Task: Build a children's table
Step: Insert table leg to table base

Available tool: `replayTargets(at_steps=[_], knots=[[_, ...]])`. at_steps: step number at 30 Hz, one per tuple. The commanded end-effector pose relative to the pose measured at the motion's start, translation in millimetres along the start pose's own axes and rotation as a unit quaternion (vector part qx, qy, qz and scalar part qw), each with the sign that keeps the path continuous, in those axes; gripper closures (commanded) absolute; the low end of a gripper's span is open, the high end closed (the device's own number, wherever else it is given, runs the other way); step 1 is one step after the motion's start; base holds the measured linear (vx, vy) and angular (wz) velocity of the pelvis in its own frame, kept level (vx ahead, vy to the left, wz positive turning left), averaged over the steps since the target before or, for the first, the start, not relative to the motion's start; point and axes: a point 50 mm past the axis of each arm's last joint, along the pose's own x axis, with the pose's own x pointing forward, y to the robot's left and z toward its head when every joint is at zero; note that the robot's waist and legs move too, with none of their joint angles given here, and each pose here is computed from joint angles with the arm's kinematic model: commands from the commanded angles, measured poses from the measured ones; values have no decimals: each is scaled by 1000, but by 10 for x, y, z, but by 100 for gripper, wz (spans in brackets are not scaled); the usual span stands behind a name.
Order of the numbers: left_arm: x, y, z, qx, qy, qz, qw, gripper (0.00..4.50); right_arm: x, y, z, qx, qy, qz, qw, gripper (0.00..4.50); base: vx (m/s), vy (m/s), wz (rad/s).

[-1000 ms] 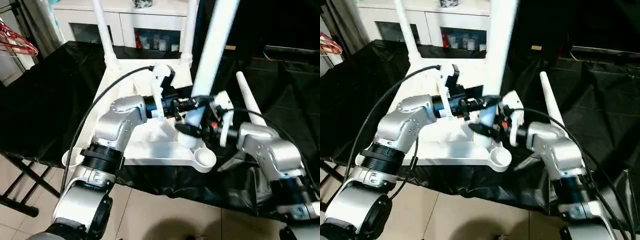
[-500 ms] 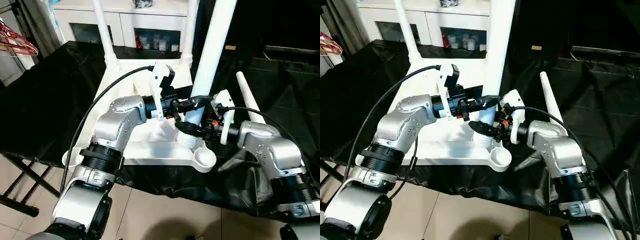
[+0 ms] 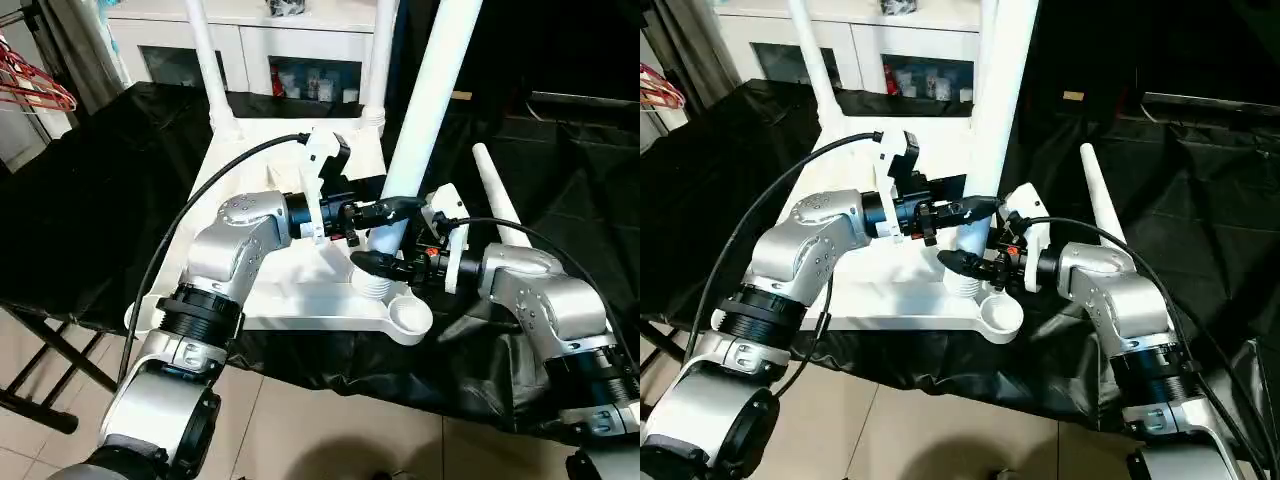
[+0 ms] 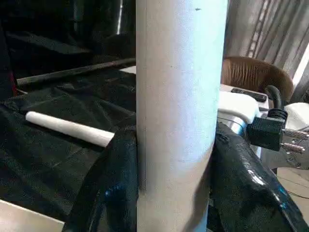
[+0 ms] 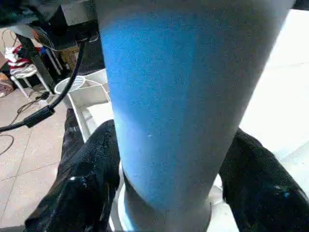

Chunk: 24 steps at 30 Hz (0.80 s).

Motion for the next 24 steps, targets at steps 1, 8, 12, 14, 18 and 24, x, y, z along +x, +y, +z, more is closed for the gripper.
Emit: replayTargets(at_steps=[1,8,12,14,18,24], knots=[[58,-38,60,9,-2,-15,1000,264,48,47,66,-12,-7,12,1000,145,0,0,0],[66,-36,68,7,-2,-17,1000,264,49,46,59,-8,-9,13,1000,208,0,0,0],[66,-33,73,6,-3,-16,1000,264,41,50,56,-5,-10,15,1000,228,0,0,0],[66,-29,76,5,-3,-16,1000,264,39,53,55,-2,-11,18,1000,249,0,0,0],[63,-27,75,4,-3,-15,1000,264,38,55,56,-1,-13,20,1000,263,0,0,0],[54,8,88,-29,-18,-2,999,171,38,55,53,-1,-18,17,1000,263,0,0,0]])
